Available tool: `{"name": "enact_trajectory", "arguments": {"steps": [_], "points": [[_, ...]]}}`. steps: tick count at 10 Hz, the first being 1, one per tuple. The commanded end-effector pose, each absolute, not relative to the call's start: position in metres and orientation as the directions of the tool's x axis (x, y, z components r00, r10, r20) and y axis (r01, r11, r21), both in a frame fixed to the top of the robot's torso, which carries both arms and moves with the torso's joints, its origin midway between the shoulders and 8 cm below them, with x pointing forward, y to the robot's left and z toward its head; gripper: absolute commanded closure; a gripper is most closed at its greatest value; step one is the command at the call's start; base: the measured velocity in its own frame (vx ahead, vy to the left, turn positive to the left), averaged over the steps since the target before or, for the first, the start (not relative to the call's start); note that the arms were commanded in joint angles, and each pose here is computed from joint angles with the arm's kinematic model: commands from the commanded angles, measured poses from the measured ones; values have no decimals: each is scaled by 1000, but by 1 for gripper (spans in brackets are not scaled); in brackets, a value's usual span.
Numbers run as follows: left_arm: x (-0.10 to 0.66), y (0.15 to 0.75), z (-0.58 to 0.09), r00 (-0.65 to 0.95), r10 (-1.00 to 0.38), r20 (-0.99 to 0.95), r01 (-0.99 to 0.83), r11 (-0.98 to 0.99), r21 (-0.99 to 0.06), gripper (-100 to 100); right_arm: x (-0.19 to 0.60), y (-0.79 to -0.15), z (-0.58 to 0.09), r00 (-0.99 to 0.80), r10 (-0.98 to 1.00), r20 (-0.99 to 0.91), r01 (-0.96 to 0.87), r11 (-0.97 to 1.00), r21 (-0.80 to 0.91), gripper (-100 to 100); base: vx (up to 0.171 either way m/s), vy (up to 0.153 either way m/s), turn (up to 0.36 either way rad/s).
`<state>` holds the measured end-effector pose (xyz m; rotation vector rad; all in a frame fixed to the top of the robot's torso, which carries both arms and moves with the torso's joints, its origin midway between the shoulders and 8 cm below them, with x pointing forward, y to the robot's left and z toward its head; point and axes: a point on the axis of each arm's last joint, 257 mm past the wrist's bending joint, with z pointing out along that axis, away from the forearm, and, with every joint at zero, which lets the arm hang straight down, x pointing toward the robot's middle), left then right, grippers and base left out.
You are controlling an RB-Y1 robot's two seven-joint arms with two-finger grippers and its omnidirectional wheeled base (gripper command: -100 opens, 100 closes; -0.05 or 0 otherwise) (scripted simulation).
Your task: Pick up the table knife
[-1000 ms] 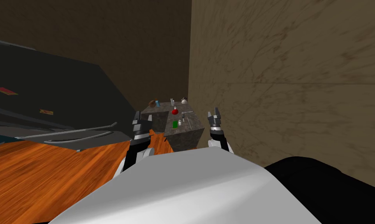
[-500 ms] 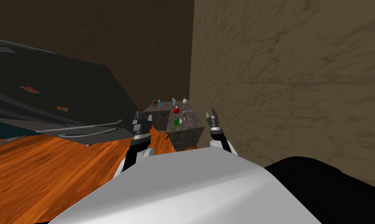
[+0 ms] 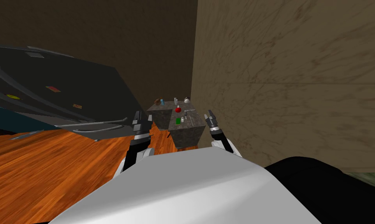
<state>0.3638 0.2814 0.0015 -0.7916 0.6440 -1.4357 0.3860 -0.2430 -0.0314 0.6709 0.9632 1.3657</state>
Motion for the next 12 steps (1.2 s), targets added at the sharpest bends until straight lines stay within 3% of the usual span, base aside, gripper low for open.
{"name": "enact_trajectory", "arguments": {"steps": [1, 12], "points": [[364, 281, 1, 51, -996, 77, 605, -31, -796, 0, 387, -242, -38, -76, 979, -190, -475, 132, 870, -100, -54, 11, 59], [364, 281, 1, 51, -996, 77, 605, -30, -796, 0, 401, -241, -132, -263, 920, -292, -200, 244, 949, -100, -58, 33, 108]]}}
